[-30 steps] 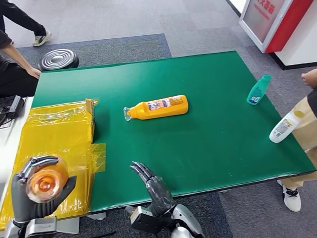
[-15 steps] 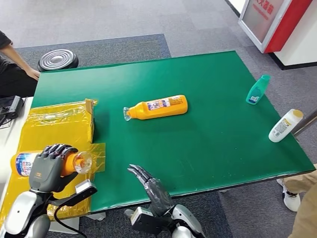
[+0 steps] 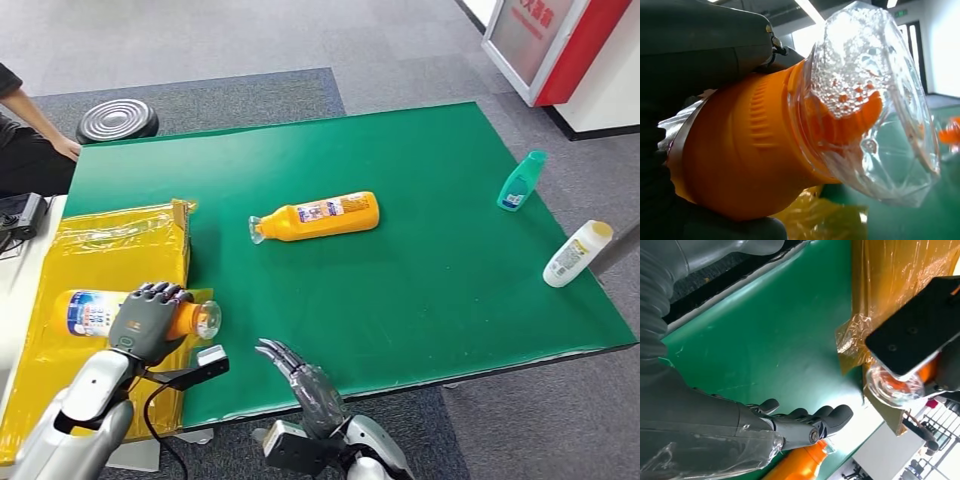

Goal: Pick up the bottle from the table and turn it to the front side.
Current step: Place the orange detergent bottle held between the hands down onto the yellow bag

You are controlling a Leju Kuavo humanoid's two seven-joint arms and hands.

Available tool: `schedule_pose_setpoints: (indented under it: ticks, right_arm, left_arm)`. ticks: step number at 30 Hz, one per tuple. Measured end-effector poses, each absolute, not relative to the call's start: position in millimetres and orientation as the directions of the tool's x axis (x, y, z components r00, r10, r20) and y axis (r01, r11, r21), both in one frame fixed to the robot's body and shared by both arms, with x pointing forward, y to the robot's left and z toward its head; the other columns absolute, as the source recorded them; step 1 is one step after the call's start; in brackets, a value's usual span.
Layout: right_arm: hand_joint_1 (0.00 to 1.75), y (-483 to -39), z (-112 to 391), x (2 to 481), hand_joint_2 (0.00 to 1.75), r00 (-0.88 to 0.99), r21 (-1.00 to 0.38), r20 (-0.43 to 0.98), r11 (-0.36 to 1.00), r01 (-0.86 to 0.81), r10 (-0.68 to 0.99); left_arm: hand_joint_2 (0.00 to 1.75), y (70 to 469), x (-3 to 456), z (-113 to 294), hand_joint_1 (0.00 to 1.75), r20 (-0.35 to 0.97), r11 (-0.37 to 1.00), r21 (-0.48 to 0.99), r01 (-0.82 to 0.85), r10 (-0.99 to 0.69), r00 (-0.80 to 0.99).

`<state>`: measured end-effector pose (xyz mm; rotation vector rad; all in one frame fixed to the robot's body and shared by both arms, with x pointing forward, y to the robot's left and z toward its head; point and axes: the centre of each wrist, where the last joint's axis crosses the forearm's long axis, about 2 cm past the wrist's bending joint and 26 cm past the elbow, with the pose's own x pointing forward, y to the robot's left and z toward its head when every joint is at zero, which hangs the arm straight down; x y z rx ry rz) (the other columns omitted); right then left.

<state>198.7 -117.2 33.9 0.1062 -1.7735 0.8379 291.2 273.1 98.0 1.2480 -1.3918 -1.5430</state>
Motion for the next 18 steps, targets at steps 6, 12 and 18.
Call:
schedule_pose_setpoints:
  ticks: [6,12,18]
  right_arm:
    - [0.00,-118.0,31.3,198.3,1.75,-0.369,-0.482,0.868,0.746,-0.460,0.333]
    - [0.00,-118.2,31.1,198.0,1.75,-0.350,-0.477,0.872,0.750,-0.457,0.342]
    - [0.00,-118.3,30.8,197.2,1.75,-0.347,-0.478,0.872,0.755,-0.449,0.345]
  left_arm:
    - [1.75,267.6,297.2,86.8,1.75,-0.203,-0.209,0.978,-0.010,-0.938,-0.282]
    - [1.75,260.6,303.9,88.3,1.75,-0.191,-0.206,0.978,0.040,-0.952,-0.241]
    - [1.75,259.3,307.1,89.3,0.54,-0.189,-0.203,0.978,0.058,-0.964,-0.188]
